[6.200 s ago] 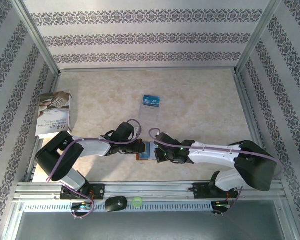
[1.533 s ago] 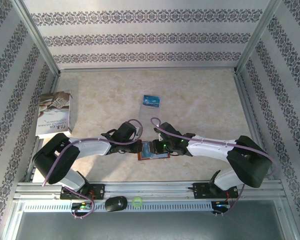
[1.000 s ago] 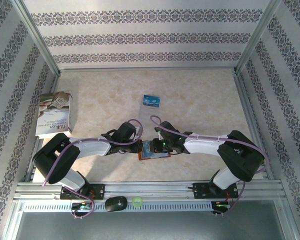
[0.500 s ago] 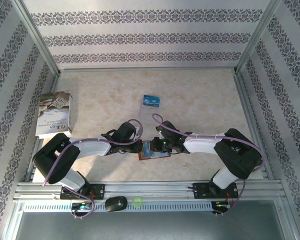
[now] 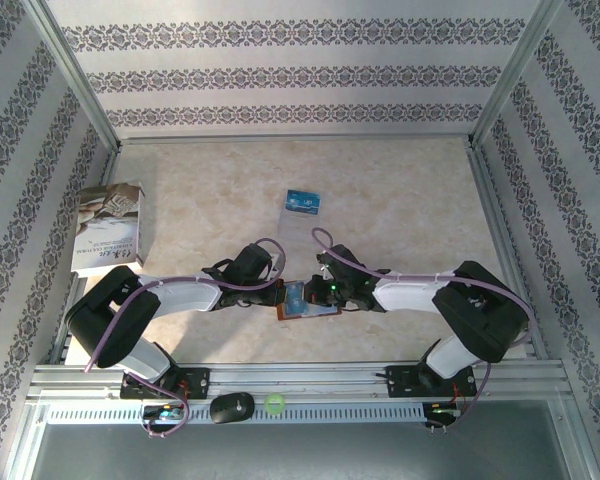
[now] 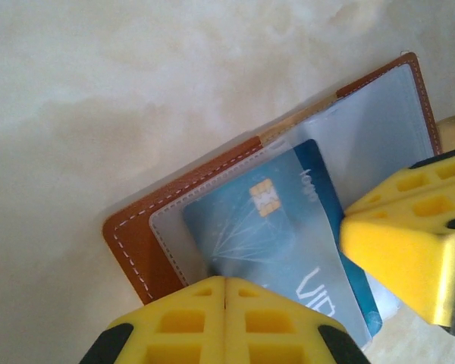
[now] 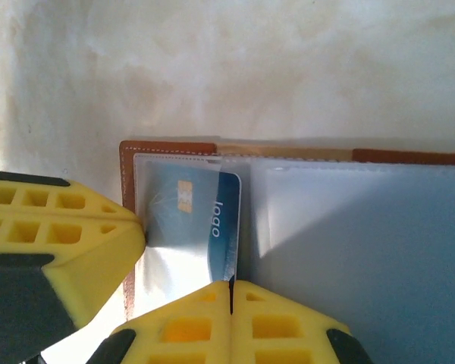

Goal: Take the credit cards out of the card holder

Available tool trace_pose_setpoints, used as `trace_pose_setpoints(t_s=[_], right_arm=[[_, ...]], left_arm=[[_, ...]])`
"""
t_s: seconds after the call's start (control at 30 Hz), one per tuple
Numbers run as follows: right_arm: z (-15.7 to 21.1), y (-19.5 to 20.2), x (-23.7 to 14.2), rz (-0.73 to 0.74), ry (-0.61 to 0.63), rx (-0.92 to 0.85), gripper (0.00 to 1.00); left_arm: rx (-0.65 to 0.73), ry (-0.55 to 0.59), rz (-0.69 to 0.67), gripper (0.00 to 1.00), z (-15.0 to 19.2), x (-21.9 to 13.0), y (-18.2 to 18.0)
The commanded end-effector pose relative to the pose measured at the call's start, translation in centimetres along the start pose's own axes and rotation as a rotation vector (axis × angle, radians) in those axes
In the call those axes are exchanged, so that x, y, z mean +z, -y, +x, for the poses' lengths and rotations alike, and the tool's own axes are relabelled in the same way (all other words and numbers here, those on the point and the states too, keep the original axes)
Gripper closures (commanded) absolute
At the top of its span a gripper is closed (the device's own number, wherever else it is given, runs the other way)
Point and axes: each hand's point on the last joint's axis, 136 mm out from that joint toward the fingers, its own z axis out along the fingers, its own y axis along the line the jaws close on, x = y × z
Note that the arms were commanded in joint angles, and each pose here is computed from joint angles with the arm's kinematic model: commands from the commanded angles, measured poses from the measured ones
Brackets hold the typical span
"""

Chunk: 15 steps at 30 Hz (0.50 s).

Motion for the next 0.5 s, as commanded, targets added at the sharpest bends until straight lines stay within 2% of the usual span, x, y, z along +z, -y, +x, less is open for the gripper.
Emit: trace_pose_setpoints(t_s=[0.0,0.23,0.47], right_arm=[[0.5,2.0,-0.6,0.068,0.030,0.022,1.00],[0.4,3.3,-2.8,0.160,0.083,0.004,1.00],[-0.3,2.5,-4.5,0.252,0.102,-0.080,1.00]], left_arm=[[-0.027,-0.045,-0.055,1.00,1.7,0.3,-1.9],[-0.027,-0.041,-0.052,1.00,1.5,0.2,-2.0],[-0.021,-0.038,-0.046,1.00,1.1,0.1,-1.8]])
